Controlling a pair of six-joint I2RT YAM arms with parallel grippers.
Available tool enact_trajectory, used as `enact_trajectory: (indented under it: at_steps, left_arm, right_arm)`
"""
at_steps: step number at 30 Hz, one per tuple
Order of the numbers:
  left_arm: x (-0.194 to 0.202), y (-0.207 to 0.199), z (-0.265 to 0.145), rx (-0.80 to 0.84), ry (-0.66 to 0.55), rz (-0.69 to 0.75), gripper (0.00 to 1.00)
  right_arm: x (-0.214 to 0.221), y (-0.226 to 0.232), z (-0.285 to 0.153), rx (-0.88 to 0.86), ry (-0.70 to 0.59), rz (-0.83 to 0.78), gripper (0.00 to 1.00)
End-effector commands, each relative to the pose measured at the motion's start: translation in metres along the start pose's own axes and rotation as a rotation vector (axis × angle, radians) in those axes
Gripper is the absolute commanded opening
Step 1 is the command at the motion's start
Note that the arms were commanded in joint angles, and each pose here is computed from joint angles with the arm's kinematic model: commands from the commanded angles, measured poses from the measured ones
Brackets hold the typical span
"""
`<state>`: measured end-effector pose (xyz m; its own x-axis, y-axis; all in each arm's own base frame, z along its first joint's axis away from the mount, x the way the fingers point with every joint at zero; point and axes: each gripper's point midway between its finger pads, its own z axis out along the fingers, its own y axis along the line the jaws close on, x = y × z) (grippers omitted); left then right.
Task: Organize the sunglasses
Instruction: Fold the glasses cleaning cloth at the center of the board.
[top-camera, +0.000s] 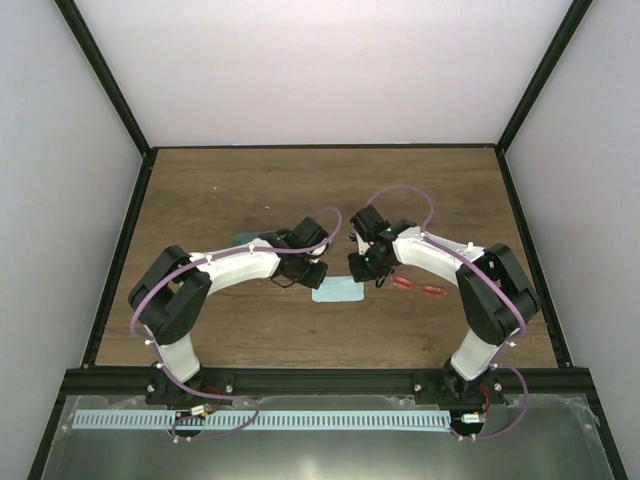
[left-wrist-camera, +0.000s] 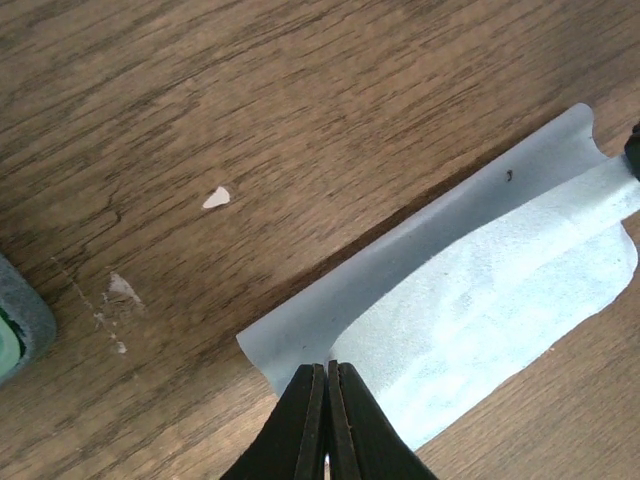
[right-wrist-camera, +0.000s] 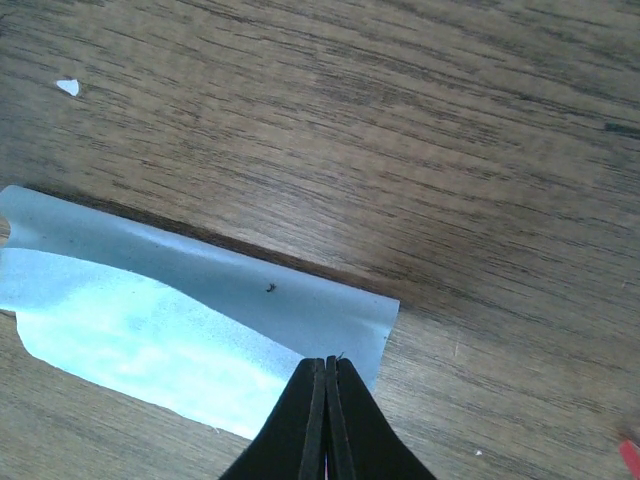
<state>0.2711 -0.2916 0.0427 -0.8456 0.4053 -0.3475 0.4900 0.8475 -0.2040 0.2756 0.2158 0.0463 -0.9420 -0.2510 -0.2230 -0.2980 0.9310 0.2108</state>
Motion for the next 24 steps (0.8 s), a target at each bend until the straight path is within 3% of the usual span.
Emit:
enact_trajectory:
  at_steps: [1,24]
  left_arm:
    - [0.003,-0.004,0.004,0.004,0.008,0.002,0.04]
    - [0.020,0.005,0.015,-0.024,0.054,-0.003,0.04]
  right_arm:
    - [-0.002,0.006,-0.005,-0.015,-0.023,-0.011,0.01]
    - [0.011,0.003,0.006,-0.021,0.013,-0.008,0.01]
